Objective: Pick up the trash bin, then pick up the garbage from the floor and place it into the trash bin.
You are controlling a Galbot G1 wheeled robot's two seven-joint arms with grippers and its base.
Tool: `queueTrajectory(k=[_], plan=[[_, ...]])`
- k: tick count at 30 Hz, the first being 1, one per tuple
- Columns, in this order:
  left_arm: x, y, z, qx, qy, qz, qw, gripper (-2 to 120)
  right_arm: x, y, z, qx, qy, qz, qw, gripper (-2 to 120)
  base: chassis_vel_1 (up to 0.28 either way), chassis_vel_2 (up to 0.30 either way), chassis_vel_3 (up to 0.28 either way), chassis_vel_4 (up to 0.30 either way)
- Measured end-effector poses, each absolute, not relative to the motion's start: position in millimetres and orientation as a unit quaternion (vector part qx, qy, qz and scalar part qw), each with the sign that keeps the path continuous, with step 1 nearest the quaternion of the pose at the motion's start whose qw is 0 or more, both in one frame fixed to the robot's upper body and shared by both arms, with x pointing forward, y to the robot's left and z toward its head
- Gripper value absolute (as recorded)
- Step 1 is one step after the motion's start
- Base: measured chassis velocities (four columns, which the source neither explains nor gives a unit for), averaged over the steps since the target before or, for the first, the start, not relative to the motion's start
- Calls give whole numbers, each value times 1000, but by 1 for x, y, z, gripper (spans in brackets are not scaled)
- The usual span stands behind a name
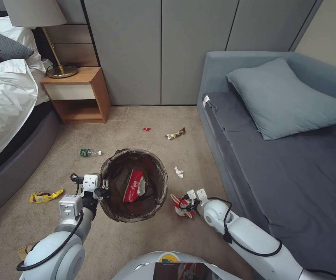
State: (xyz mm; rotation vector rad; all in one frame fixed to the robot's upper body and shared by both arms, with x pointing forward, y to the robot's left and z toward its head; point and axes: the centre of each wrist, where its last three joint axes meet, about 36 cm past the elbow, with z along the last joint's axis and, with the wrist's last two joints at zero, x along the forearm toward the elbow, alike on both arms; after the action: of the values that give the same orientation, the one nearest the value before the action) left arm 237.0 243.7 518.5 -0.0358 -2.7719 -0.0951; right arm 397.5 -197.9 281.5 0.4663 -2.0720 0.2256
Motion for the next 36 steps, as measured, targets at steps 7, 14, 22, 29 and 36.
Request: queueTrajectory(k=[7, 14, 22, 29, 36], plan=[[237, 243, 519, -14, -983, -32, 182, 3, 394, -191, 277, 195, -847, 97, 485, 100, 0, 0, 0, 0], [238, 243, 519, -14, -983, -32, 180, 3, 394, -187, 273, 194, -845, 99, 489, 100, 0, 0, 0, 0], [238, 242, 519, -15, -983, -31, 178, 3, 395, -187, 273, 195, -845, 96, 490, 88, 0, 0, 0, 0], [239, 242, 519, -16, -984, -33, 177, 3, 398, -186, 274, 194, -845, 96, 489, 65, 0, 0, 0, 0], [240, 242, 520, -17, -984, -33, 173, 3, 401, -183, 274, 193, -847, 96, 487, 34, 0, 0, 0, 0]])
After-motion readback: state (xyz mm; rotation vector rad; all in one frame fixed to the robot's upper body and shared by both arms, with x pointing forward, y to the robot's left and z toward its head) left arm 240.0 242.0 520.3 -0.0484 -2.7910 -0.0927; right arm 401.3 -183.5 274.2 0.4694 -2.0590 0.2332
